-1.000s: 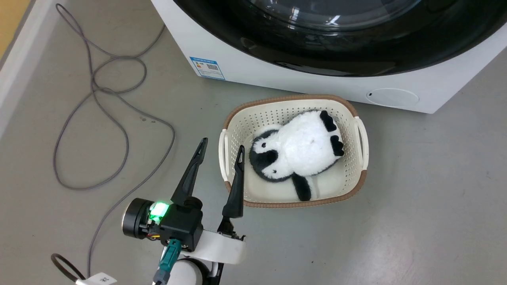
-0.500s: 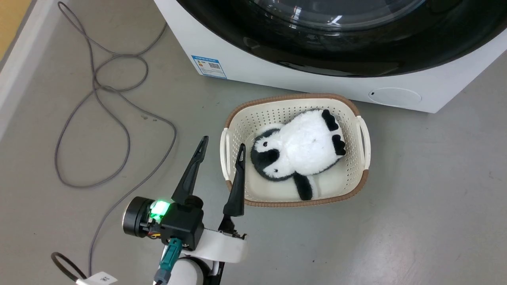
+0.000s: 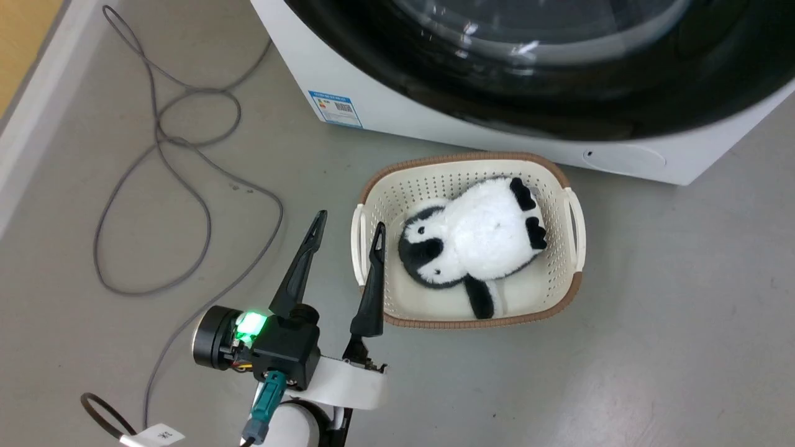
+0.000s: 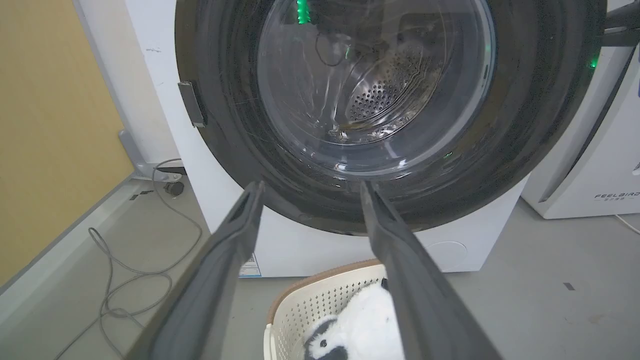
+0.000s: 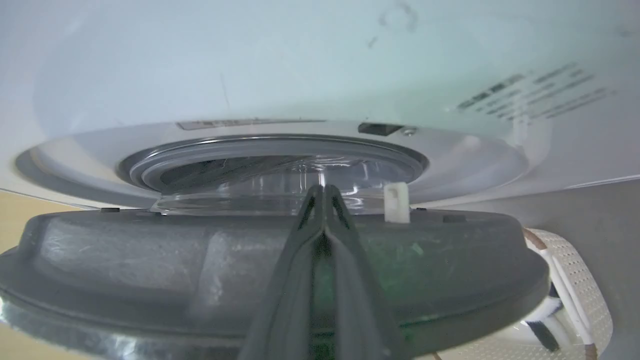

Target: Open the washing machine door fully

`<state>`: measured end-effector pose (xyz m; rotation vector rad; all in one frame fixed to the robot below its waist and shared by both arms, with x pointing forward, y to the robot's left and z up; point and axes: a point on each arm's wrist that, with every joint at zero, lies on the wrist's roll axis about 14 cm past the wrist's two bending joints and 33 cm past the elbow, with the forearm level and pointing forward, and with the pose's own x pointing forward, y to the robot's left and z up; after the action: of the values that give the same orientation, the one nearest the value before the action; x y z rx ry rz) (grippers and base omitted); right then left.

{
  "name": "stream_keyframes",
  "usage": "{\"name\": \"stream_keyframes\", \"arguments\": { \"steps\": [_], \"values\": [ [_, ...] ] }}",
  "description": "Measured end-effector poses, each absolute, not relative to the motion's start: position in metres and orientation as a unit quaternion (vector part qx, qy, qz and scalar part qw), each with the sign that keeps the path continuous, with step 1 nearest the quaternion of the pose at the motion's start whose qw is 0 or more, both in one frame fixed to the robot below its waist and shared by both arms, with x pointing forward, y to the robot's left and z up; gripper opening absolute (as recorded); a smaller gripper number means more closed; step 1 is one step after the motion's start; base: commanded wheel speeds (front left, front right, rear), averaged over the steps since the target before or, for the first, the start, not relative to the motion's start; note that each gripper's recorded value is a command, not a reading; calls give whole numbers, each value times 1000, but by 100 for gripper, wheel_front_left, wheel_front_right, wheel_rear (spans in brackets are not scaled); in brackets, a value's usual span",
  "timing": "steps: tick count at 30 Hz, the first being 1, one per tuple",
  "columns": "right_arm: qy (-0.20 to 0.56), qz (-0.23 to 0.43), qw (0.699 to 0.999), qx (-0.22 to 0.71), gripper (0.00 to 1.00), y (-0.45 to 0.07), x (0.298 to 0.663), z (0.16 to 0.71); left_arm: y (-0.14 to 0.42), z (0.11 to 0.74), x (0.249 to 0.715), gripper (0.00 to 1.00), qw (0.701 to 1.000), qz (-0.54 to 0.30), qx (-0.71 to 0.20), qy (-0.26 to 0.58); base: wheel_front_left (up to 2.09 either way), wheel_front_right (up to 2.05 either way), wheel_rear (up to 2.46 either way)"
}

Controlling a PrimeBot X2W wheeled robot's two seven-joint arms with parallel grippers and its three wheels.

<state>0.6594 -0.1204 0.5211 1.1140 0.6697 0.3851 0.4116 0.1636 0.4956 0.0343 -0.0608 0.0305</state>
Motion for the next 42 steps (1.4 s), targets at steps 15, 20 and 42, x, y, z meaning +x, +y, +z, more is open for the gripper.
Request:
{"name": "stream_keyframes", "arguments": {
  "steps": [15,20,42],
  "values": [
    [357,204,758,507,0,-98,596,514,162,521,393,100,998,13,7,-61,0,0,0],
    [362,216,749,510,0,-92,565,517,165,528,379,100,997,17,4,-69,0,0,0],
    [394,328,695,505,0,-38,452,525,183,550,335,100,994,39,-4,-105,0,0,0]
  ]
}}
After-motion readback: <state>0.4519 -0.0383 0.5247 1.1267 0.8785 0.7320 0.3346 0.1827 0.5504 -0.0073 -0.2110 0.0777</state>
